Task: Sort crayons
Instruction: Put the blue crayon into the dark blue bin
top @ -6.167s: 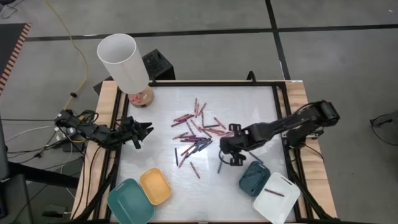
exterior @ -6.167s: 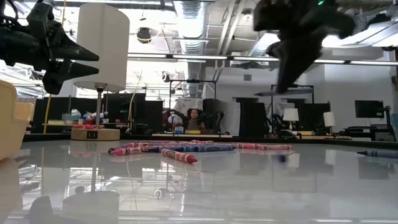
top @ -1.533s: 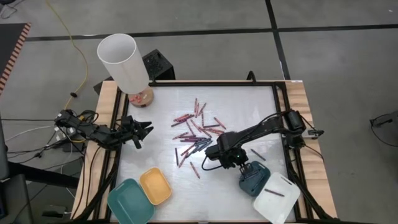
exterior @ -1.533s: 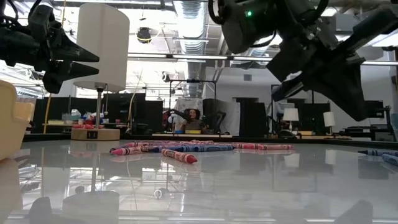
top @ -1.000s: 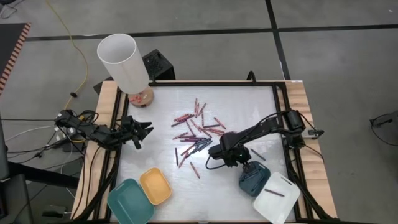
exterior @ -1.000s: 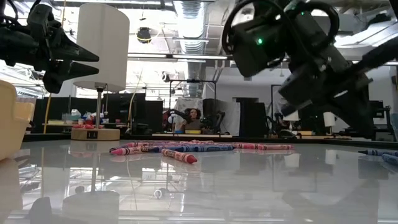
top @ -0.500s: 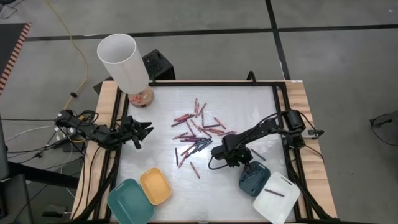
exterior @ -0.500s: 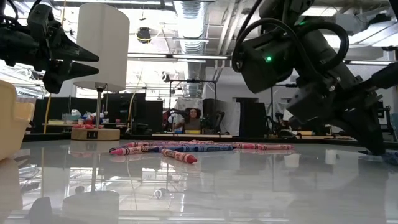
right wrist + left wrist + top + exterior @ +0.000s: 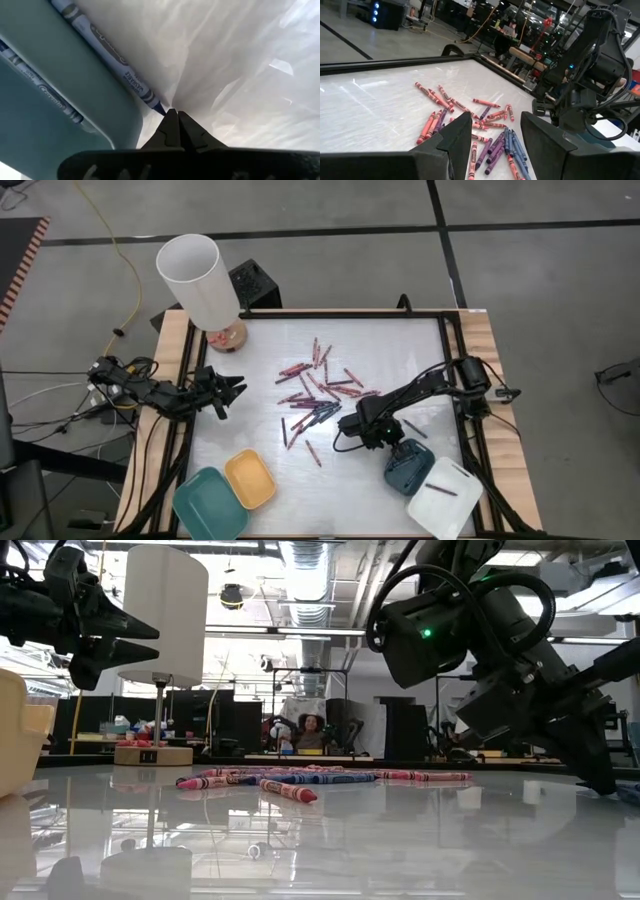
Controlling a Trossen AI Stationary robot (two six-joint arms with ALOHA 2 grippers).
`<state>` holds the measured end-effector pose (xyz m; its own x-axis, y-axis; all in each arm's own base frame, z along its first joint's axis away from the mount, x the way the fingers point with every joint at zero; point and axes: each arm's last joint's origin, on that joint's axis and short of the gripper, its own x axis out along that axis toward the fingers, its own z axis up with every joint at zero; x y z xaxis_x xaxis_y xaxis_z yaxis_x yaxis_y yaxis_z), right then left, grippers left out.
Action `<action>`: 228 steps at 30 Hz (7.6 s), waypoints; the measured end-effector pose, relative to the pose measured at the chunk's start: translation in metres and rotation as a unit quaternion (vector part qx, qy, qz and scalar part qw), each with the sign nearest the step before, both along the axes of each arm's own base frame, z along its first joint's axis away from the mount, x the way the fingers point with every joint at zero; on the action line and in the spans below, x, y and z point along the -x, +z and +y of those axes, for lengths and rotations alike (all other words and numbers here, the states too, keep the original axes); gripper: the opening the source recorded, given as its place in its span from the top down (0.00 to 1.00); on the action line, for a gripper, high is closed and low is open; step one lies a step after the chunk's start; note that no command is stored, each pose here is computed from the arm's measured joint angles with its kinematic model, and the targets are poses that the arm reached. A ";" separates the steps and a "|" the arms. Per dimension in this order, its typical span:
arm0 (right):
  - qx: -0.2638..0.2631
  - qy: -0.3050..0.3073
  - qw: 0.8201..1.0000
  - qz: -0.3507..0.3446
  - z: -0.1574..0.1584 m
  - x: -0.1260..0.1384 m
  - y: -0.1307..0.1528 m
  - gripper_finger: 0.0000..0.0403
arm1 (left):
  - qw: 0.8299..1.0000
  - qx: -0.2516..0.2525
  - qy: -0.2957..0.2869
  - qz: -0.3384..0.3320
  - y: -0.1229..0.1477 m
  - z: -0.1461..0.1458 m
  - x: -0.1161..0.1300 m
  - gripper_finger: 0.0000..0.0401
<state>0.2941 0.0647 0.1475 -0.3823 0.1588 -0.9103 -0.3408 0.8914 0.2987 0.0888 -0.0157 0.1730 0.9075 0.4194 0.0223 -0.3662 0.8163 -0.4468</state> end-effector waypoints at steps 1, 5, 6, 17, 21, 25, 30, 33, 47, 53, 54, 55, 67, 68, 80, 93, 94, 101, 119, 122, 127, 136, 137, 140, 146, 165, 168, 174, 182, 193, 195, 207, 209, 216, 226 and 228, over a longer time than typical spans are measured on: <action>0.000 0.000 1.000 -0.002 0.000 0.000 0.000 1.00 | 1.000 0.000 0.000 0.000 0.000 0.000 0.000 0.60; -0.007 -0.001 1.000 -0.023 0.001 -0.004 -0.001 1.00 | 1.000 0.000 0.000 0.000 0.000 0.000 0.000 0.60; -0.008 -0.001 1.000 -0.029 0.001 -0.005 -0.002 1.00 | 1.000 0.000 0.000 0.000 0.000 0.000 0.000 0.60; 0.016 -0.013 1.000 0.019 -0.006 0.001 0.005 1.00 | 1.000 0.000 0.000 0.000 0.000 0.000 0.000 0.60; 0.011 -0.012 0.999 0.041 -0.004 0.007 0.002 1.00 | 1.000 0.000 0.000 0.000 0.000 0.000 0.000 0.60; 0.009 -0.009 0.999 0.034 -0.002 0.006 0.002 1.00 | 1.000 0.000 0.000 0.000 0.000 0.000 0.000 0.60; 0.001 -0.009 1.000 0.019 0.000 0.004 0.001 1.00 | 1.000 0.001 0.000 0.000 0.000 0.000 0.000 0.60; -0.023 -0.017 1.000 0.006 0.002 0.001 0.000 1.00 | 1.000 0.001 0.000 0.000 0.000 0.000 0.000 0.60; -0.053 -0.022 0.988 -0.143 0.005 -0.042 0.026 1.00 | 1.000 0.007 0.000 -0.003 0.000 0.000 0.000 0.60; 0.041 -0.064 0.985 -0.153 -0.002 -0.049 0.044 1.00 | 1.000 0.008 0.001 -0.004 0.000 0.000 0.000 0.60; 0.070 -0.081 0.984 -0.140 -0.005 -0.047 0.046 1.00 | 1.000 0.008 0.001 -0.004 0.000 0.000 0.000 0.60; 0.099 -0.099 0.982 -0.123 -0.010 -0.045 0.048 1.00 | 1.000 0.008 0.001 -0.004 0.000 0.000 0.000 0.60; 0.210 -0.281 0.936 0.000 -0.058 0.002 0.051 1.00 | 1.000 0.008 -0.002 -0.004 0.000 0.000 0.000 0.60; 0.209 -0.298 0.931 -0.011 -0.061 0.008 0.053 0.99 | 1.000 0.008 -0.002 -0.004 0.000 0.000 0.000 0.60; 0.140 -0.496 0.836 -0.189 -0.058 0.097 0.074 0.81 | 1.000 0.015 -0.004 -0.007 0.000 0.000 0.000 0.60; 0.149 -0.457 0.864 -0.152 -0.035 0.096 0.033 0.63 | 1.000 0.020 -0.004 -0.009 0.000 0.000 0.000 0.60; 0.153 -0.451 0.867 -0.148 -0.034 0.095 0.030 0.63 | 1.000 0.020 -0.004 -0.009 0.000 0.000 0.000 0.60; 0.174 -0.423 0.881 -0.118 -0.030 0.089 0.013 0.64 | 1.000 0.020 -0.004 -0.009 0.000 0.000 0.000 0.60; 0.184 -0.392 0.895 -0.109 -0.021 0.081 -0.003 0.97 | 1.000 0.020 -0.005 -0.010 0.000 0.000 0.000 0.60; 0.188 -0.390 0.893 -0.123 -0.021 0.082 0.000 0.97 | 1.000 0.020 -0.005 -0.010 0.000 0.000 0.000 0.60; 0.197 -0.389 0.882 -0.179 -0.024 0.077 0.014 0.99 | 1.000 0.020 -0.004 -0.009 0.000 0.000 0.000 0.60; 0.169 -0.408 0.857 -0.266 -0.027 0.079 0.049 0.99 | 1.000 0.023 -0.002 -0.011 0.000 0.000 0.000 0.60; 0.166 -0.408 0.856 -0.270 -0.027 0.080 0.052 0.99 | 1.000 0.024 -0.002 -0.011 0.000 0.000 0.000 0.60; 0.150 -0.408 0.852 -0.292 -0.024 0.080 0.060 0.99 | 1.000 0.024 -0.001 -0.011 0.000 0.000 0.000 0.60; 0.114 -0.373 0.852 -0.349 -0.013 0.079 0.080 0.99 | 0.999 0.029 -0.001 -0.014 0.000 0.000 0.000 0.60; -0.041 -0.206 0.872 -0.443 0.075 0.097 0.115 0.99 | 0.999 0.045 -0.001 -0.021 0.000 0.000 0.000 0.60; -0.044 -0.182 0.880 -0.437 0.085 0.107 0.114 0.99 | 0.999 0.046 -0.001 -0.021 0.000 0.000 0.000 0.60; -0.018 -0.139 0.893 -0.429 0.101 0.118 0.104 0.99 | 0.999 0.046 -0.001 -0.022 0.000 0.000 0.000 0.60; 0.011 -0.125 0.908 -0.400 0.111 0.114 0.085 0.99 | 0.999 0.046 -0.001 -0.022 0.000 0.000 0.000 0.60; 0.078 -0.070 0.937 -0.334 0.117 0.113 0.054 0.99 | 0.999 0.046 0.004 -0.022 0.000 0.000 0.000 0.60; 0.081 -0.055 0.938 -0.332 0.119 0.112 0.051 0.99 | 0.999 0.046 0.011 -0.021 0.000 0.001 0.000 0.60; 0.055 -0.062 0.935 -0.346 0.124 0.108 0.051 0.99 | 0.998 0.046 0.024 -0.021 0.000 0.001 0.001 0.60; 0.052 -0.064 0.934 -0.348 0.125 0.107 0.051 0.99 | 0.998 0.046 0.024 -0.021 0.000 0.001 0.001 0.60; 0.050 -0.064 0.934 -0.348 0.125 0.107 0.051 0.96 | 0.998 0.046 0.024 -0.021 0.000 0.001 0.001 0.60; 0.041 -0.070 0.929 -0.362 0.127 0.104 0.052 0.96 | 0.999 0.044 0.023 -0.020 0.000 0.001 0.001 0.60; 0.041 -0.070 0.929 -0.362 0.127 0.104 0.052 0.96 | 0.999 0.044 0.023 -0.020 0.000 0.001 0.001 0.60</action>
<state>0.1898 0.1914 0.1993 0.3535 0.0790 -0.9321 -0.3046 0.9518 -0.0348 0.0881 -0.0145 0.1727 0.8860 0.4633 0.0190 -0.3837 0.7556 -0.5309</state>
